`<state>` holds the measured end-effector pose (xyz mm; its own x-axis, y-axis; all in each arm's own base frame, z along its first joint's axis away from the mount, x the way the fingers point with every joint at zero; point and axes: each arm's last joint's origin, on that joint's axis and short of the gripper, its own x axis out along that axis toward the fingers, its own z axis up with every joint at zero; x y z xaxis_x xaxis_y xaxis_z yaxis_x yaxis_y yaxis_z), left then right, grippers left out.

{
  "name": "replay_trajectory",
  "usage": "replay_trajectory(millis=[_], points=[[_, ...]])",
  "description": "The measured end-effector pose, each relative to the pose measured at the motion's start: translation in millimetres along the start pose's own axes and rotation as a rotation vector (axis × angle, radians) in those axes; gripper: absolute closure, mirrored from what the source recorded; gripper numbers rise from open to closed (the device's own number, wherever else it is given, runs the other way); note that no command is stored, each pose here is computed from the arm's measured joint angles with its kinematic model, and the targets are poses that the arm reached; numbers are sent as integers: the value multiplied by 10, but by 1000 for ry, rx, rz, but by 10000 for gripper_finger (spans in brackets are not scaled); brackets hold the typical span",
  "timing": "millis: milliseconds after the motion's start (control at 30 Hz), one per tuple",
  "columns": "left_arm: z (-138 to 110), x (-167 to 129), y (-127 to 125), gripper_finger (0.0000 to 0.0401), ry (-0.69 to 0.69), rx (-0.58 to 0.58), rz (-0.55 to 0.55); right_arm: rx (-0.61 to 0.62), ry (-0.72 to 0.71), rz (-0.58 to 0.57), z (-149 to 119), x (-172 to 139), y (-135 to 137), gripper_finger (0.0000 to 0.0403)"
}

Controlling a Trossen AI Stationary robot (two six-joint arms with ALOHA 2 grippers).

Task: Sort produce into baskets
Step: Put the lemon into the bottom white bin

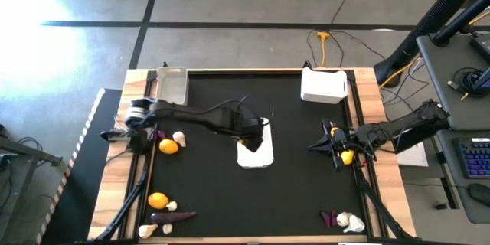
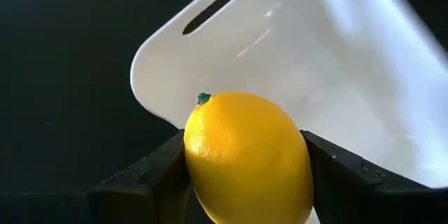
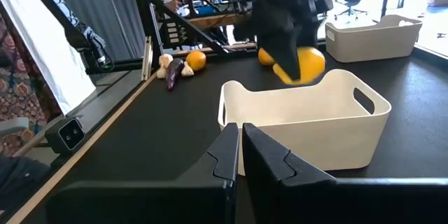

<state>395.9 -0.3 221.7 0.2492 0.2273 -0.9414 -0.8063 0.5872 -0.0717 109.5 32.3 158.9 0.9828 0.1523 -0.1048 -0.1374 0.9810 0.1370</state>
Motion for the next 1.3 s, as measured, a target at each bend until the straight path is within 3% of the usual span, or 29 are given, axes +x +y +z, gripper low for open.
replay_trajectory(millis=[167,567,800,1033,1300], points=[[51,210,-50,183,52,75,46,0,0,0,-1,0,0,390],[199,266,-262,144,29,261,31,0,0,0,0,0,0,390],[226,346,-279,145,-24,381,126,0,0,0,0,0,0,390],[208,377,-261,149,2,397,154,0,0,0,0,0,0,390],[259,183,-306,149,15,404,137,0,0,0,-1,0,0,390]])
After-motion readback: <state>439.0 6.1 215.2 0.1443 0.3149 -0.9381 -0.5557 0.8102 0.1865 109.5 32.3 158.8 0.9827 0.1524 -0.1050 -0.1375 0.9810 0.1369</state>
